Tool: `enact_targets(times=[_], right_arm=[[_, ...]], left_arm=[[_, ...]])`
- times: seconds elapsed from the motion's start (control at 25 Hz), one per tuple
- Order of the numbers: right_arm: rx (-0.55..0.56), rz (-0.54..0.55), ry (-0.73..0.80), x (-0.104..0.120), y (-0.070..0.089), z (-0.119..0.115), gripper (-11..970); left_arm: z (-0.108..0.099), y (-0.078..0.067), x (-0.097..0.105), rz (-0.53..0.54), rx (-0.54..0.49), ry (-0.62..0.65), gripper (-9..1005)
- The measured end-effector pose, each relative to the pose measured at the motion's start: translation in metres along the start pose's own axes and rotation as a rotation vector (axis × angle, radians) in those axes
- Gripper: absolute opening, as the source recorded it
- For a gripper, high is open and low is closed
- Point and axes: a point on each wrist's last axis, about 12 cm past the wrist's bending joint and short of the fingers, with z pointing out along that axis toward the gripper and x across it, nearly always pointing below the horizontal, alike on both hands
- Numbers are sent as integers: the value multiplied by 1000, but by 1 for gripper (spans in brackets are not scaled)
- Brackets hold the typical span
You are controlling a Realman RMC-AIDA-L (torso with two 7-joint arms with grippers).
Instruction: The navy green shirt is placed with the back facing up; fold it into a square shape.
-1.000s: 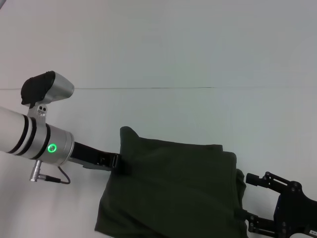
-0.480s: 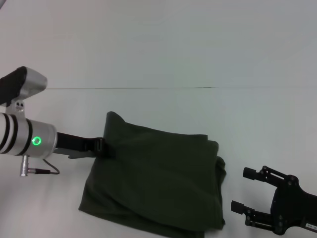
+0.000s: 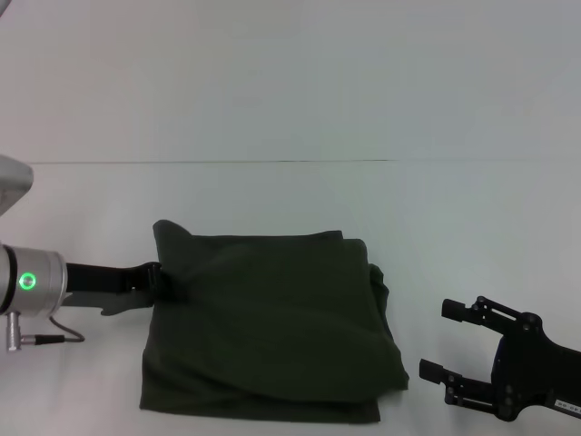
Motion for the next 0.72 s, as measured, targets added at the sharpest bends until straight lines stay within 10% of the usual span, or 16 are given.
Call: enact_targets(times=[0.32, 0.72], right_arm=[[-3, -9, -1, -2, -3, 4, 837], [-4, -6, 2, -2, -4, 6, 837]], left_arm=[[-4, 7, 12, -33, 23, 15, 109], [-23, 8, 7, 166, 26, -38, 243]])
